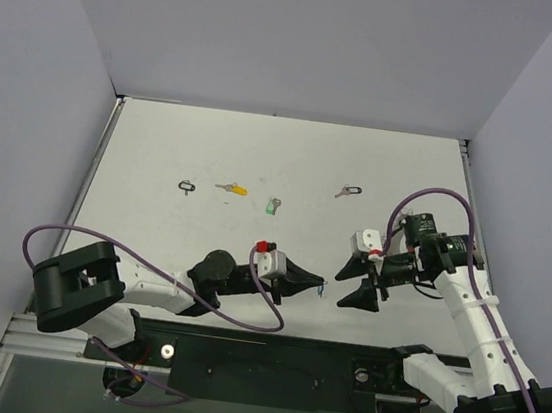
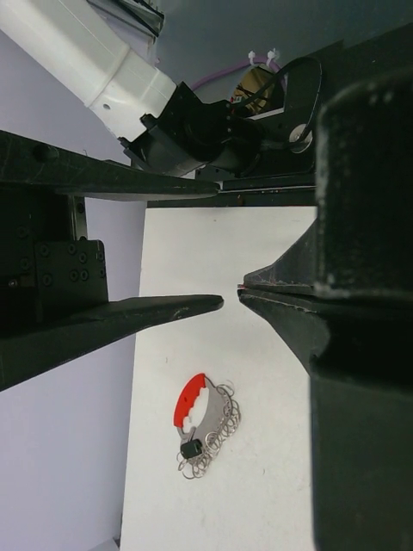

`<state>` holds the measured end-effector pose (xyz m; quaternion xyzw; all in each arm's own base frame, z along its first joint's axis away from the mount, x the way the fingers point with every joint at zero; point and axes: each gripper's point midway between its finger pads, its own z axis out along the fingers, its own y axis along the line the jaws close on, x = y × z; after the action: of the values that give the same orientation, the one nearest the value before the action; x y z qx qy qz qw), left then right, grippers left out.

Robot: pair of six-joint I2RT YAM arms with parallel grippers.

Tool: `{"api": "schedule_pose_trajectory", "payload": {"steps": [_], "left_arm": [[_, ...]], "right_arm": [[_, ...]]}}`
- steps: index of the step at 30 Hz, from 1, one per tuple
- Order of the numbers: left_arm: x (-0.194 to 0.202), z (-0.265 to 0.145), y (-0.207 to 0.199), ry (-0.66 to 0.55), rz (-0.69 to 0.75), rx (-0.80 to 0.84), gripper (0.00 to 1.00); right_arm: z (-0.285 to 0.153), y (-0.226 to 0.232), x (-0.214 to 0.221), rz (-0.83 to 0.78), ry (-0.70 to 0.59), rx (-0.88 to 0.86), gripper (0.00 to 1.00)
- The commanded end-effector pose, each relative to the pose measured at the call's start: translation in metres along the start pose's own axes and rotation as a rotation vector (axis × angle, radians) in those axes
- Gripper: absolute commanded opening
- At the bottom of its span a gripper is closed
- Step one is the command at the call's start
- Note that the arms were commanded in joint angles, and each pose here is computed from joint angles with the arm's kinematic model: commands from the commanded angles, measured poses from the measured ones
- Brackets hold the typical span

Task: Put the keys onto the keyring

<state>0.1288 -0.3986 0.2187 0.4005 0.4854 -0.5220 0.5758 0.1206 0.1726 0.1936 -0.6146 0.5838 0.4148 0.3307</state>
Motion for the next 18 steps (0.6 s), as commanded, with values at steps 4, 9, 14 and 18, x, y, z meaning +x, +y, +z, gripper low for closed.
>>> {"api": "schedule_pose_trajectory", "payload": {"steps": [4,9,14,18], "left_arm": [[-0.0240,0.0081,-0.0106,-0.105,0.026,0.048,0.00],[-0.0247,0.0097,-0.0107,-0.115,0.021,0.048,0.00],[-0.0256,0.0122,-0.0123,-0.125,0.014,0.056,0.00],[-0.0249,0.0141,-0.0142,-0.131,0.007,0.065,0.00]], "right_arm": [[0.0069,0.0103,-0.0059,-0.018,-0.060,-0.061,0.46],[0.0099,0.0111,-0.0035,-0.032,-0.052,-0.080,0.39],[0.0117,0.0114,-0.0036,-0.039,-0.046,-0.092,0.35],[0.0117,0.0104,-0.0037,-0.048,-0.044,-0.090,0.34]]}}
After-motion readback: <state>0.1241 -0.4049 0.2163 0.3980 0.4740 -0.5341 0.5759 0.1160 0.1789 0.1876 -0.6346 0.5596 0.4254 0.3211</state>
